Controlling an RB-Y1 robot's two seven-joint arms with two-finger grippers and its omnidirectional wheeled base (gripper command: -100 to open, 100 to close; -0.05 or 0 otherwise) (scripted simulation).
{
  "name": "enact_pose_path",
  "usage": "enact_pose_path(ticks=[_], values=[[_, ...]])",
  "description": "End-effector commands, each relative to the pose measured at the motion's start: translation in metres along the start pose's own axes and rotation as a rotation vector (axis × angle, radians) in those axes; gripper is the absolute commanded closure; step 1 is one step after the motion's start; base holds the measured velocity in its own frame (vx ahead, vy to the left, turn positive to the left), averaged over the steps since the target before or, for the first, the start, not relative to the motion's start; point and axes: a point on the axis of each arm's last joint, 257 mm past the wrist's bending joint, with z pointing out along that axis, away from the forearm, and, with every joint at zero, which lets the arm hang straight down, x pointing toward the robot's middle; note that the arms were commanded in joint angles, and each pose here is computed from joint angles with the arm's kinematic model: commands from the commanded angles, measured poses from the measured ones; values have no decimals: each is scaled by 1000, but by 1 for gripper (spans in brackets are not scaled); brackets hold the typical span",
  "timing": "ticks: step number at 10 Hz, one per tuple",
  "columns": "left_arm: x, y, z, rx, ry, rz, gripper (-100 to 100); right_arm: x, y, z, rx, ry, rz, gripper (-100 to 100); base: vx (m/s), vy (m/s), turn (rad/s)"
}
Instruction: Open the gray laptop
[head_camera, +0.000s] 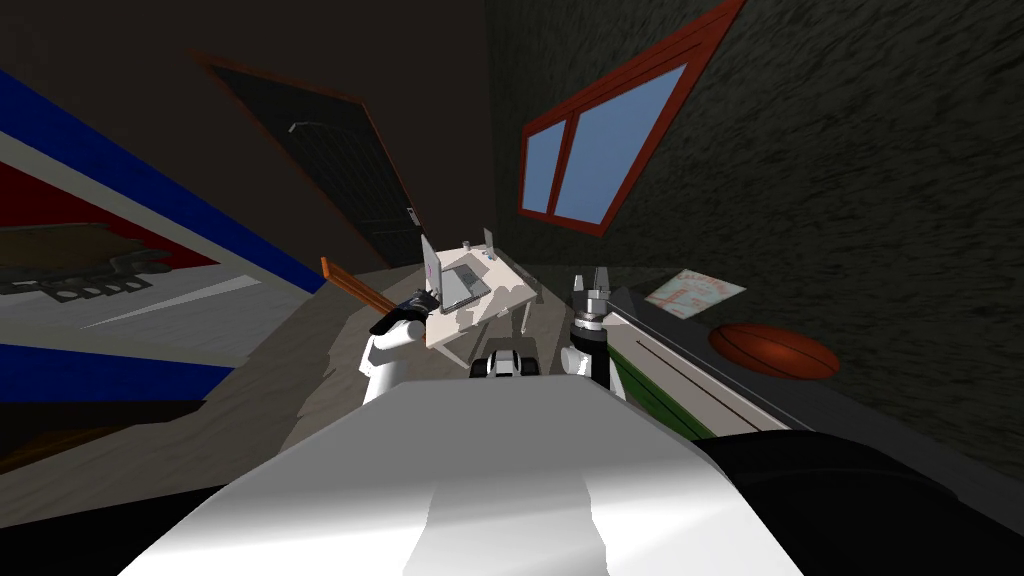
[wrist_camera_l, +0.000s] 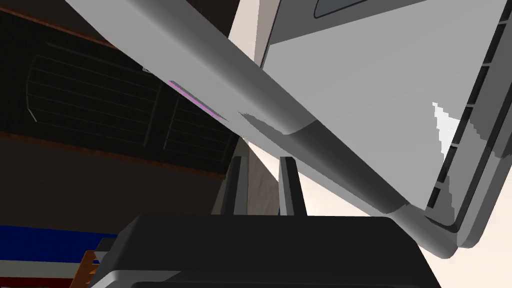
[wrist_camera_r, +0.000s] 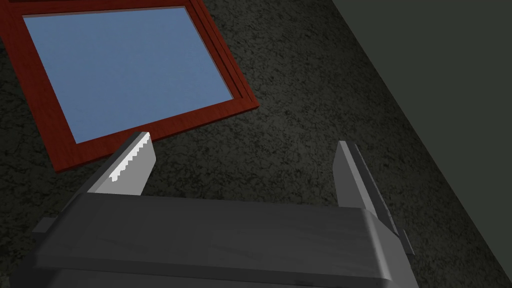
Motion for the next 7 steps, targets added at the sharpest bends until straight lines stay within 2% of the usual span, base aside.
enact_pose_path(ticks=[1,7], values=[[1,10,5,12,4,-28,-100,0,0,0,0,0,0,0,-25,34,21],[-3,27,16,43,6,-59,-100,0,0,0,0,0,0,0,-25,7,-6]])
